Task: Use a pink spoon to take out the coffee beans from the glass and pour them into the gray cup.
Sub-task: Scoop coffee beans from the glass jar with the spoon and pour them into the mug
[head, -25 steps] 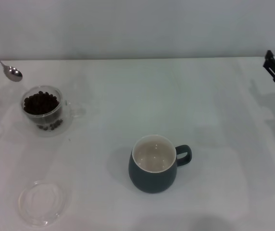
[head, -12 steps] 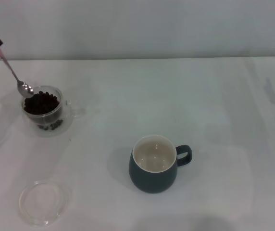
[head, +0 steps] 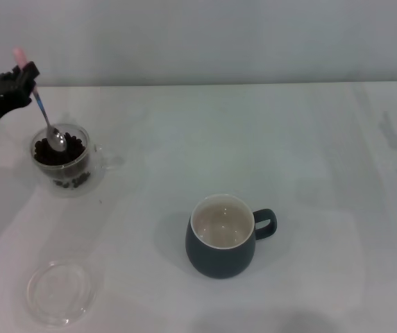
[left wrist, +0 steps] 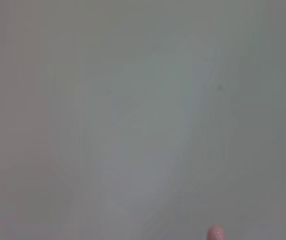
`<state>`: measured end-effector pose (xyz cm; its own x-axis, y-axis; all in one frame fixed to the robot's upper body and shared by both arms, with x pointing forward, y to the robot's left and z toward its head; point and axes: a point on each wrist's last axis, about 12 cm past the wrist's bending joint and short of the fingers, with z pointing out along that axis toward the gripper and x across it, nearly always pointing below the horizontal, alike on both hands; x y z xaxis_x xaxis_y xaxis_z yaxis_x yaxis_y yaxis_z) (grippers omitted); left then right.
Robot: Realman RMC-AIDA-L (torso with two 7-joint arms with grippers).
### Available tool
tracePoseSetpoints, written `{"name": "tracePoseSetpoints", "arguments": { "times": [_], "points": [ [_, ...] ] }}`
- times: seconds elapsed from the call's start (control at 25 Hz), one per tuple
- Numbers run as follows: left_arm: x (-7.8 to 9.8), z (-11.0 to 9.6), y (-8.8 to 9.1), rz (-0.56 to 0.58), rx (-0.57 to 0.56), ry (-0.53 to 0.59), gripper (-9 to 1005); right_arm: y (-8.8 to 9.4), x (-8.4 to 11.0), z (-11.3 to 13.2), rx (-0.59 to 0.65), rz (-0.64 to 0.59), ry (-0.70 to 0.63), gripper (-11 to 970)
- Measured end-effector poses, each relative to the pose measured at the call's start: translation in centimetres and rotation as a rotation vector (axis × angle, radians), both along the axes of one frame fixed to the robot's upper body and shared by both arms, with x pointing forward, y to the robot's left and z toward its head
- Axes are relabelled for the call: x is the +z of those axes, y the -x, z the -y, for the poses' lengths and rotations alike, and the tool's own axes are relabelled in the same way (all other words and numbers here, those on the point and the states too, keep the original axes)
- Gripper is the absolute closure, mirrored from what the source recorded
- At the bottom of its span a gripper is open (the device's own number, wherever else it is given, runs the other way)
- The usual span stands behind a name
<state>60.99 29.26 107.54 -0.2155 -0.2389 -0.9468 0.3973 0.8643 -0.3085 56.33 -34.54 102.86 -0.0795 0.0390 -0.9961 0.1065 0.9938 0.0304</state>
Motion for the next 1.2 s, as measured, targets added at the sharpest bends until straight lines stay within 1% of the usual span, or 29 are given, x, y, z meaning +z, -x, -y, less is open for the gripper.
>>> {"name": "tracePoseSetpoints", "arguments": {
  "times": [0.12, 0.36, 0.6, 0.76, 0.92, 1.0, 1.04, 1.2],
  "points": [
    [-0.2, 0.2, 0.0, -0.010, -0.005, -0.017, 862, 0.0, 0.0, 0.0, 0.002, 0.001, 0.002, 85],
    [-0.8, 0.5, 0.3, -0.024, 0.001, -0.016, 863, 0.0, 0.0, -0.1, 0.006, 0.002, 0.003, 85],
    [-1.9, 0.8, 0.4, -0.082, 0.049, 0.018, 863, 0.0, 0.0, -0.2, 0.012, 0.001, 0.005, 85],
    [-2.3, 0.8, 0.6, -0.110, 0.098, 0.071, 863, 0.1, 0.0, -0.2, 0.011, 0.003, 0.005, 85],
    [-2.6, 0.4, 0.7, -0.142, 0.156, 0.170, 864, 0.2, -0.1, -0.1, 0.007, 0.003, 0.006, 85],
    [-2.7, 0.3, 0.7, -0.155, 0.167, 0.186, 864, 0.2, -0.1, 0.0, 0.005, 0.003, 0.007, 85],
    [-3.1, 0.0, 0.6, -0.221, 0.215, 0.254, 864, 0.2, -0.1, 0.0, 0.005, 0.003, 0.007, 85],
    [-3.4, -0.2, 0.5, -0.270, 0.250, 0.299, 864, 0.2, -0.1, 0.1, 0.003, 0.002, 0.009, 85]
  ]
}}
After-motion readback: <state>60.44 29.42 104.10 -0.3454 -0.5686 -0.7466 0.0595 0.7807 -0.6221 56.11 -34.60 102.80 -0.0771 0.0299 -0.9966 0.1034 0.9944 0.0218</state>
